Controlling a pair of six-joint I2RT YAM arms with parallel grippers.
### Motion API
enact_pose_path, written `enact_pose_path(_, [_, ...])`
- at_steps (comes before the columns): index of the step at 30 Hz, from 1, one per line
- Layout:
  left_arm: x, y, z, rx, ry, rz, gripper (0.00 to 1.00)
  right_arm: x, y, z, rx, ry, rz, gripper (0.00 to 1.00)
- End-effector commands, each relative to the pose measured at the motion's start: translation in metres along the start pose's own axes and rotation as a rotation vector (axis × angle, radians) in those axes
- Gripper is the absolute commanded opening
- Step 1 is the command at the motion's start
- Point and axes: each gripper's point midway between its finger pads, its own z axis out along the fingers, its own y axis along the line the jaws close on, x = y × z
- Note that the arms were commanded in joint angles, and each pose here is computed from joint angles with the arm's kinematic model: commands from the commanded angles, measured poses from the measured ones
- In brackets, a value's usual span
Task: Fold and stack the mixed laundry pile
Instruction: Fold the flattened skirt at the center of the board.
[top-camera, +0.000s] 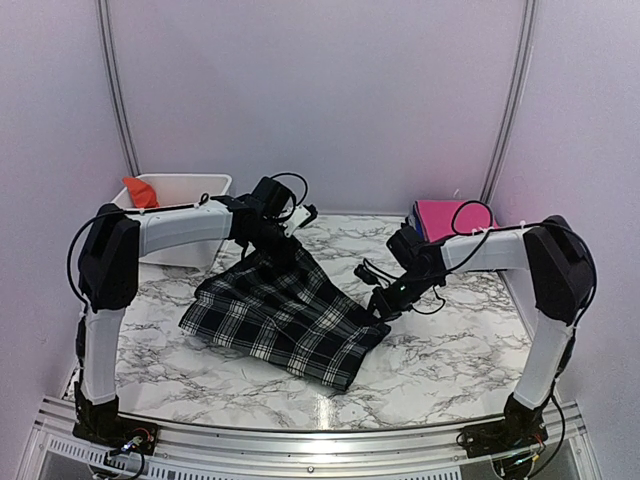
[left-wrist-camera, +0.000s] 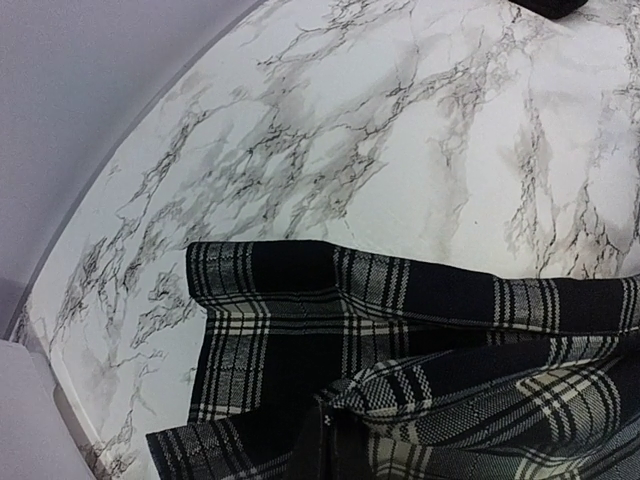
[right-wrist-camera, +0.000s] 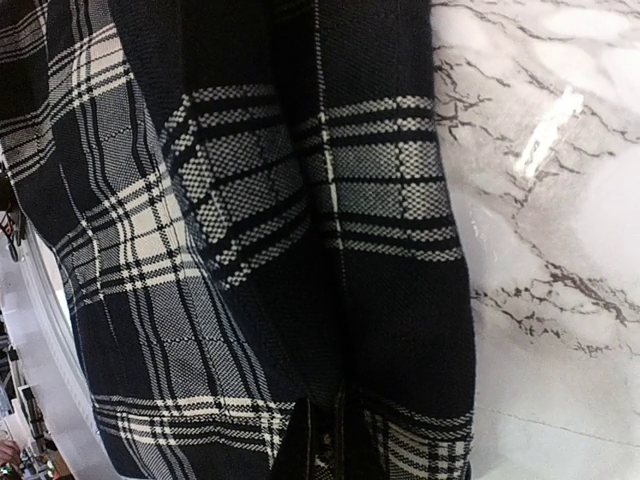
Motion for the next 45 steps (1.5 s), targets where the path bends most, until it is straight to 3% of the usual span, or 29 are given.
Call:
enact_pose_path(1, [0.001,0.020,-0.002,-0.040,-0.011,-0.054,0.00,-0.020,0.004,-0.022,0.040,-0.047,-0.035,0.00])
enact_pose_path(8, [-0.009,0.027,0.000,-0.053,-0.032,-0.055,0.00,-0.015,-0.014,-0.032,0.091,-0.027,-0.015,0.00])
enact_pose_path(17, [0.021,0.028,0.028,-0.075,0.050,-0.103,0.01,-0.017,-0.050,-0.009,0.175,0.035,0.005,0.00])
enact_pose_path(19, [0.021,0.038,0.024,-0.128,0.053,-0.134,0.18,-0.019,-0.055,-0.006,0.185,0.035,0.018,0.00])
enact_pose_path(20, [0.017,0.045,0.018,-0.162,0.044,-0.157,0.33,-0.017,-0.057,-0.003,0.186,0.041,0.024,0.00])
enact_pose_path(22, [0.004,0.060,-0.005,-0.230,0.006,-0.202,0.52,-0.013,-0.060,0.002,0.186,0.057,0.030,0.00])
enact_pose_path(26, [-0.021,0.077,-0.068,-0.293,-0.103,-0.327,0.82,-0.003,-0.062,0.009,0.168,0.084,0.041,0.00])
enact_pose_path(29, [-0.009,0.060,-0.099,-0.212,-0.129,-0.442,0.92,0.002,-0.061,0.013,0.150,0.093,0.056,0.00])
enact_pose_path(33, [0.028,0.015,-0.112,-0.052,-0.083,-0.568,0.93,0.006,-0.059,0.014,0.140,0.098,0.061,0.00])
enact_pose_path(38, [0.068,-0.056,-0.095,0.023,0.043,-0.545,0.93,0.007,-0.059,0.014,0.137,0.102,0.064,0.00])
enact_pose_path(45, [0.147,-0.041,-0.033,-0.093,0.291,-0.621,0.74,0.030,-0.055,0.016,0.112,0.147,0.090,0.00])
